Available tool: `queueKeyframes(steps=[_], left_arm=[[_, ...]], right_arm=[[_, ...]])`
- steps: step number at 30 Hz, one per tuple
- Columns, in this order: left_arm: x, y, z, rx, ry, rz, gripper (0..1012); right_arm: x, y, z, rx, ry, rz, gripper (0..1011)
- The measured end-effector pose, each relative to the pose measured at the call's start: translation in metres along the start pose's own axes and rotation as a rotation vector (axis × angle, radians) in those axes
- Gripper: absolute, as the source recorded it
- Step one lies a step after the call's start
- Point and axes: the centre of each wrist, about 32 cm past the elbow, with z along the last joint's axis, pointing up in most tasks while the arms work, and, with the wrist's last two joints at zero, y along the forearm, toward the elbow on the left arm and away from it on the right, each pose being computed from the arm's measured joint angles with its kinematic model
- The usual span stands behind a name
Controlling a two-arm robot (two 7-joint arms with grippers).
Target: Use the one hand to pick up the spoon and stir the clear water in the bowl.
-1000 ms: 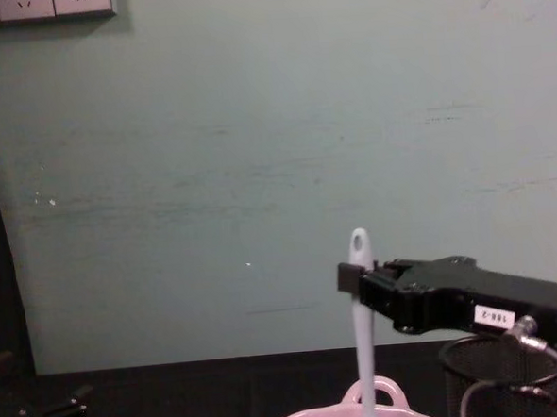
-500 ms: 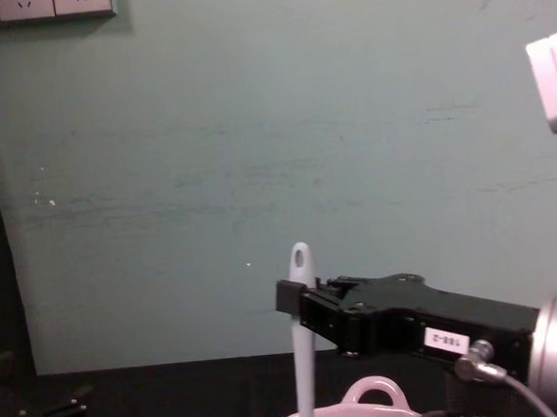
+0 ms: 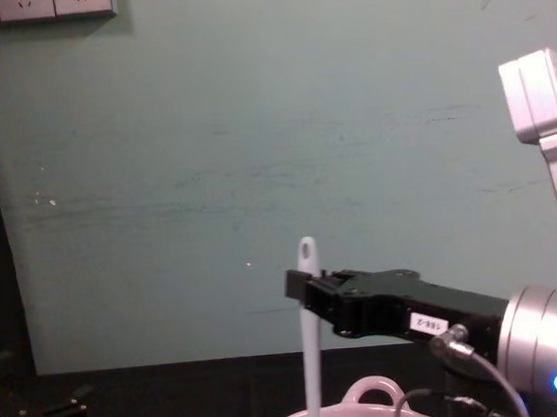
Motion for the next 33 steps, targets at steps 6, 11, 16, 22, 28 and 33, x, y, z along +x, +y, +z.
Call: queueKeyframes(steps=[6, 11, 16, 22, 28, 33], left_arm=[[0.0000, 0.0000, 0.0000, 0.000, 0.000, 0.000, 1005], [0.0000, 0.0000, 0.0000, 0.000, 0.000, 0.000, 1005], [0.0000, 0.0000, 0.0000, 0.000, 0.000, 0.000, 1005], [0.0000, 0.0000, 0.0000, 0.000, 0.000, 0.000, 1005], [0.0000, 0.0000, 0.0000, 0.000, 0.000, 0.000, 1005], [0.0000, 0.0000, 0.0000, 0.000, 0.000, 0.000, 1005]], right_arm=[[0.013, -0.007, 0.003, 0.003, -0.019, -0.063, 114], [0.020, -0.016, 0.007, 0.003, -0.036, -0.088, 114], [0.023, -0.025, 0.011, 0.001, -0.056, -0.097, 114], [0.019, -0.034, 0.014, -0.013, -0.072, -0.071, 114], [0.007, -0.037, 0.016, -0.027, -0.085, -0.007, 114], [-0.004, -0.035, 0.015, -0.026, -0.081, 0.042, 114]])
